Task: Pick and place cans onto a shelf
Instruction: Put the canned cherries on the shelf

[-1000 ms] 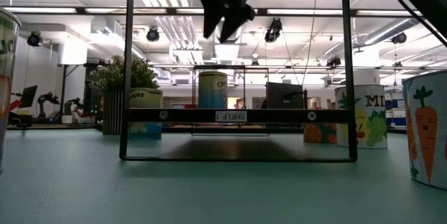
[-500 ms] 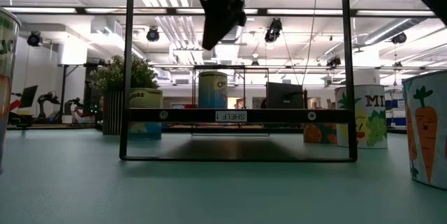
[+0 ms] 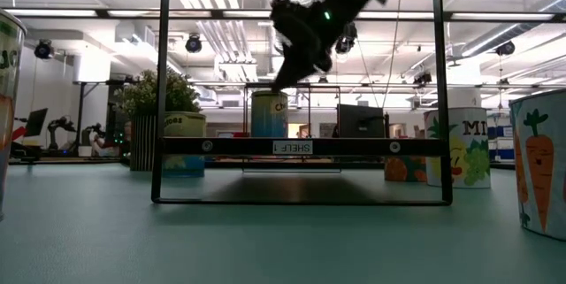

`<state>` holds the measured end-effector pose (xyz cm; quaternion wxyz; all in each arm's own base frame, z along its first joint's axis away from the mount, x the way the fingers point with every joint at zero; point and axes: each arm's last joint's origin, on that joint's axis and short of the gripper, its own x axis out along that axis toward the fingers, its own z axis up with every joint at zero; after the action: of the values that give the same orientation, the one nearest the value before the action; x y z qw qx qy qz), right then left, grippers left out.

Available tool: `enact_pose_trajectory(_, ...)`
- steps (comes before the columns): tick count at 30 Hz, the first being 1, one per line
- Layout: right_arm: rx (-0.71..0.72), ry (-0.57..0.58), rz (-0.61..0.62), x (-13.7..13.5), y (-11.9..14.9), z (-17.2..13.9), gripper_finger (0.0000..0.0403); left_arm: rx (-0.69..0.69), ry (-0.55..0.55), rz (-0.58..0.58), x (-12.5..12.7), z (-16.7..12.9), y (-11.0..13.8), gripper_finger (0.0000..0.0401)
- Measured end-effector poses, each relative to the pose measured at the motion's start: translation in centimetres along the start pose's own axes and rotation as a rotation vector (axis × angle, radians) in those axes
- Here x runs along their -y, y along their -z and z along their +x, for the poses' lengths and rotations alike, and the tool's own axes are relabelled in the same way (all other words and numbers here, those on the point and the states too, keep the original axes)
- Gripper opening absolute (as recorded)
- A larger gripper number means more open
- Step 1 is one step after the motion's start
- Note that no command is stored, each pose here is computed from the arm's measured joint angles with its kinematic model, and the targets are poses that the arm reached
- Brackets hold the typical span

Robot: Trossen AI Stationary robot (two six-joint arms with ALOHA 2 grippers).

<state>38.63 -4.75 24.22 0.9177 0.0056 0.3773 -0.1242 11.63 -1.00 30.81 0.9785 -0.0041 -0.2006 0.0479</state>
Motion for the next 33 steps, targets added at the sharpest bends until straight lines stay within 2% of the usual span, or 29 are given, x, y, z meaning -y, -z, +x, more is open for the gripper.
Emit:
enact_pose_trajectory(3, 0.006, -0.028, 0.034, 1.2, 1.4, 0.5, 0.0009, 0.001, 0.000, 0.000, 0.0, 0.0, 0.0, 0.0000)
enact_pose_trajectory(9, 0.042, -0.050, 0.058, 2.3, 2.4, 1.2, 0.0009, 0.002, -0.001, 0.000, 0.0, 0.0, 0.0, 0.0000)
enact_pose_trajectory(16, 0.069, -0.023, 0.065, 3.2, 2.3, 1.7, 0.0009, 0.006, -0.001, 0.013, 0.0, 0.0, -0.1, 0.0000)
enact_pose_trajectory(22, 0.076, 0.046, 0.070, 4.3, 2.3, 1.7, 0.0009, 0.008, -0.001, 0.018, 0.0, 0.0, -0.1, 0.0000)
enact_pose_trajectory(33, 0.145, 0.058, 0.068, 5.1, 1.8, 1.8, 0.0009, 0.018, -0.002, 0.018, 0.0, 0.0, -0.2, 0.0000)
